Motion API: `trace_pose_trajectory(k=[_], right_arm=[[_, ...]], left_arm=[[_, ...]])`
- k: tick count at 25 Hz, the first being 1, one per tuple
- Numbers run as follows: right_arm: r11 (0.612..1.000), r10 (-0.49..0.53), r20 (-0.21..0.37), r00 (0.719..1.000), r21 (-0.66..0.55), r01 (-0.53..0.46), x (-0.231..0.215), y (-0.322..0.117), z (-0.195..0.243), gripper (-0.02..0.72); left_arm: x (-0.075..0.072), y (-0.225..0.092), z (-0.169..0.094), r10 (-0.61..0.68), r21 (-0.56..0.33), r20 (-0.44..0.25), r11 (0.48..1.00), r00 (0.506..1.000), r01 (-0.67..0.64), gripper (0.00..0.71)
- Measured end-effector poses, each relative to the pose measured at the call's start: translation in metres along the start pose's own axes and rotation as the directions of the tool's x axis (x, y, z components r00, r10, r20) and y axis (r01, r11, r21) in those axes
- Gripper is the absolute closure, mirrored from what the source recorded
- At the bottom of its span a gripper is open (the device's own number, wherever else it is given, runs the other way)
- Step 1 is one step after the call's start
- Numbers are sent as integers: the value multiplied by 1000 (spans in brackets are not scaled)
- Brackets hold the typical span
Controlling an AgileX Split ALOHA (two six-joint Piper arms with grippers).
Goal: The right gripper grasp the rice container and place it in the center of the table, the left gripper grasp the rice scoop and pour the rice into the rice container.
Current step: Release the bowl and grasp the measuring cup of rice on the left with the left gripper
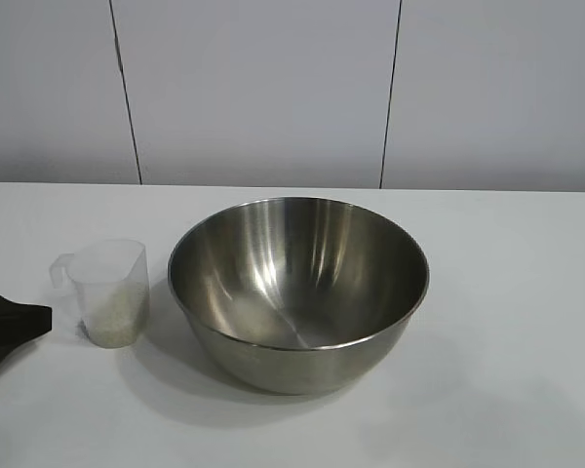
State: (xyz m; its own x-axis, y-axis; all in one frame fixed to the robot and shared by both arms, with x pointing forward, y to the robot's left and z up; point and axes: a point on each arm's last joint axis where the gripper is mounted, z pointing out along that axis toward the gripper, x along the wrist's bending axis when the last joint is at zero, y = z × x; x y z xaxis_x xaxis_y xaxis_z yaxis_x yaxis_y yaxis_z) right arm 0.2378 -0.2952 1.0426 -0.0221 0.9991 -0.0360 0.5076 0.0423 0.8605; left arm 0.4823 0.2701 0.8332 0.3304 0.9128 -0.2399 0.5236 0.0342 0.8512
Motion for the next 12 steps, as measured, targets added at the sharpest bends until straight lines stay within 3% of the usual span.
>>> trace_pose_trajectory(k=[12], right_arm=[[1000,0,0,1000,0,0,0,0,0,188]], left_arm=[[3,12,11,76,-45,24,996,997,-75,264]])
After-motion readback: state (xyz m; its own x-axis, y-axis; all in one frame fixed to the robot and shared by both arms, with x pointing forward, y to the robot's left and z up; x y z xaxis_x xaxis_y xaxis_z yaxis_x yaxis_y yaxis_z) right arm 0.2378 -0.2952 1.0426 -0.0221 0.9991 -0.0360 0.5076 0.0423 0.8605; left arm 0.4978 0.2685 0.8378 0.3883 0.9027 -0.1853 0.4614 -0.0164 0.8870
